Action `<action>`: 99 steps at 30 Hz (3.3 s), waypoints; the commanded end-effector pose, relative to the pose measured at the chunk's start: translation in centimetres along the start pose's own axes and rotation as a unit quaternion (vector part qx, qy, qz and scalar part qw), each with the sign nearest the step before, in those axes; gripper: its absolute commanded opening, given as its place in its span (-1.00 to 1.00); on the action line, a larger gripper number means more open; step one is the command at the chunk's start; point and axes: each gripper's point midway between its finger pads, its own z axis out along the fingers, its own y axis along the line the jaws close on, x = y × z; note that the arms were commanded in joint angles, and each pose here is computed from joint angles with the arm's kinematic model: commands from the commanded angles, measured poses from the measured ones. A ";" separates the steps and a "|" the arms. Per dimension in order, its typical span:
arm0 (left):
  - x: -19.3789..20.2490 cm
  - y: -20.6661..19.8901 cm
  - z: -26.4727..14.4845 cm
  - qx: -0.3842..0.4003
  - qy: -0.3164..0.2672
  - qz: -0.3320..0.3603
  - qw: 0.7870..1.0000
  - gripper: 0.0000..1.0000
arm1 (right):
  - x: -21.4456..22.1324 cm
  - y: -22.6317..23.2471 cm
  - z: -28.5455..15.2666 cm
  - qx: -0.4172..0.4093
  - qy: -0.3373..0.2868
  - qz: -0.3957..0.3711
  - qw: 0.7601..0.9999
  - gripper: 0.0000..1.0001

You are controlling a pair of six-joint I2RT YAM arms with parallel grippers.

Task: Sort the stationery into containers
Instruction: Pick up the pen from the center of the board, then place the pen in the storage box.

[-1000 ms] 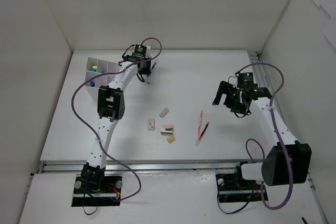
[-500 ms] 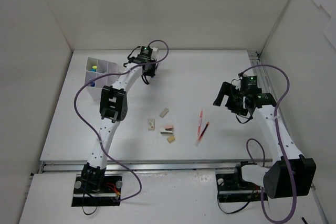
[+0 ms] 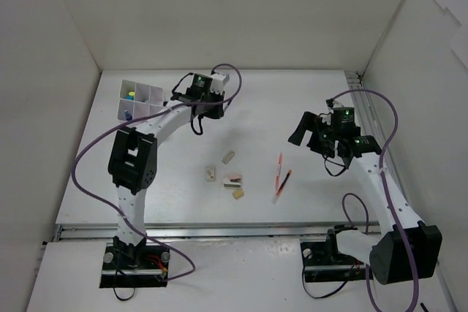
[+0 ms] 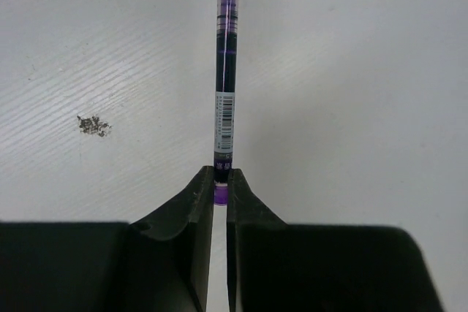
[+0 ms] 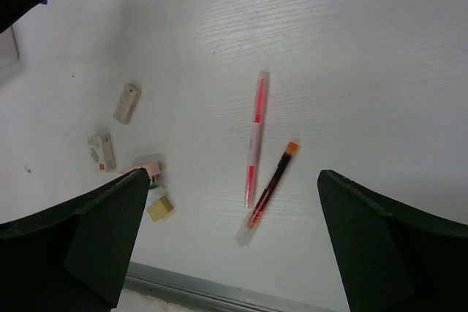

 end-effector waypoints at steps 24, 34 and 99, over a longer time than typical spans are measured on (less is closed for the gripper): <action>-5.3 -11.3 -15.6 0.168 -0.239 0.030 0.956 -1.00 | -8.7 20.9 6.8 -0.319 -0.145 -0.025 0.936 0.86; -6.4 -11.7 -16.0 0.173 -0.269 -0.028 0.947 -1.00 | -5.9 24.3 7.7 -0.365 -0.111 -0.046 0.923 0.47; -11.4 -9.6 -17.4 0.253 -0.284 -0.032 0.924 -1.00 | -3.7 26.1 6.3 -0.302 -0.132 -0.290 0.899 -0.94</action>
